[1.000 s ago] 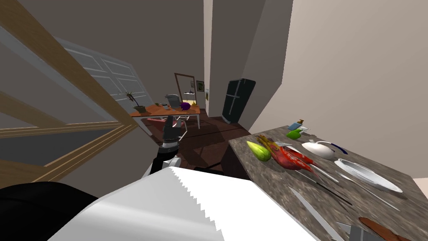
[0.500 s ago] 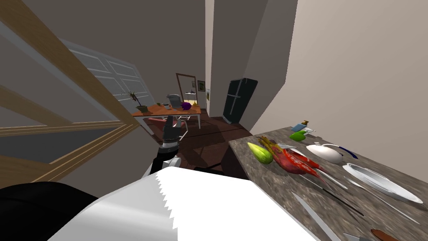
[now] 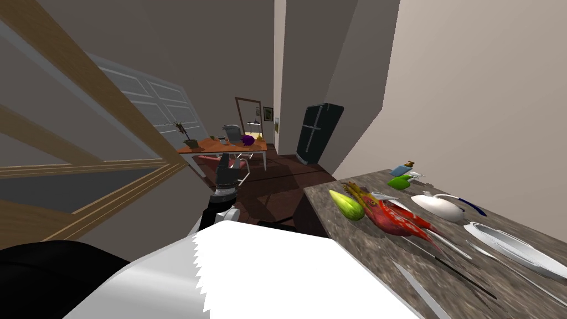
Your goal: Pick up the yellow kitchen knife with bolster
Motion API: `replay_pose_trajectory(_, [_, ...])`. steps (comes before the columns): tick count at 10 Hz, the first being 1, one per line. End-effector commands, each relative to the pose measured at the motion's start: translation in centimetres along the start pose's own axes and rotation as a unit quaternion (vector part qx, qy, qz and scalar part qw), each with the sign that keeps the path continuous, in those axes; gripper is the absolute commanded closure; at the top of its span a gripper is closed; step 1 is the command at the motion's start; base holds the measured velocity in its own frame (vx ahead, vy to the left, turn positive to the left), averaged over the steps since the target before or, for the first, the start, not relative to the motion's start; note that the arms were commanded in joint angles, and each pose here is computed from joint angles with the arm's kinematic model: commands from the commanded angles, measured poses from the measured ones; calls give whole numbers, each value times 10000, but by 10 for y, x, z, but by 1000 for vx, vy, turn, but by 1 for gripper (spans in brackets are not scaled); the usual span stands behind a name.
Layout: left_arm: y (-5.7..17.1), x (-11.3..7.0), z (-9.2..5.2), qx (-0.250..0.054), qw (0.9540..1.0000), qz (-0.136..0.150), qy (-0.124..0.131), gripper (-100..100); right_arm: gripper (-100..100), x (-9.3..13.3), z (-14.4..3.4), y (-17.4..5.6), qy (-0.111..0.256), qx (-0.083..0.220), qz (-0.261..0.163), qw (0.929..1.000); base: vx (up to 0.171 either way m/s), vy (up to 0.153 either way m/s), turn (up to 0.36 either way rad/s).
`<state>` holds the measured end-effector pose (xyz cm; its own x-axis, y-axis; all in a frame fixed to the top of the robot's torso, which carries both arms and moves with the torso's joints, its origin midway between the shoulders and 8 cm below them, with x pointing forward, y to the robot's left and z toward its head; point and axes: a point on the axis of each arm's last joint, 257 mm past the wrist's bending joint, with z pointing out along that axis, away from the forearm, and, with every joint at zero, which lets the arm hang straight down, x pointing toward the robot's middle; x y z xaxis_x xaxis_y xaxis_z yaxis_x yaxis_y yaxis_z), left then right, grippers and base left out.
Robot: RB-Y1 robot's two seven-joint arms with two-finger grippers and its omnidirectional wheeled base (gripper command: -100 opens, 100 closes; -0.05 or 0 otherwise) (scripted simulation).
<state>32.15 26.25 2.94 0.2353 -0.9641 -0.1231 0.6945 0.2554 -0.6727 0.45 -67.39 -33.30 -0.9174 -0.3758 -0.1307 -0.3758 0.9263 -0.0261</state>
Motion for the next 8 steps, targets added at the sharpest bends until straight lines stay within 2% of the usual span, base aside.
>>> replay_pose_trajectory(1, [0,0,0,0,10000,0,0,0,100,0,0,0,0,0,0,10000,0,0,0])
replay_pose_trajectory(3, [0,0,0,0,10000,0,0,0,100,1,0,1,10,-15,-5,10000,0,0,0])
replay_pose_trajectory(4, [0,0,0,0,10000,0,0,0,0,1,0,1,12,-14,-8,10000,0,0,0])
replay_pose_trajectory(5, [0,0,0,0,10000,0,0,0,100,-9,-8,-8,2,1,-64,10000,-19,9,-72])
replay_pose_trajectory(6, [0,0,0,0,10000,0,0,0,100,-17,-14,-12,0,-9,-105,9999,-32,16,-134])
replay_pose_trajectory(7, [0,0,0,0,10000,0,0,0,100,-14,-7,-9,-1,8,-91,10000,-14,8,-27])
replay_pose_trajectory(8, [0,0,0,0,10000,0,0,0,0,-14,-8,-9,1,5,-92,10000,0,0,0])
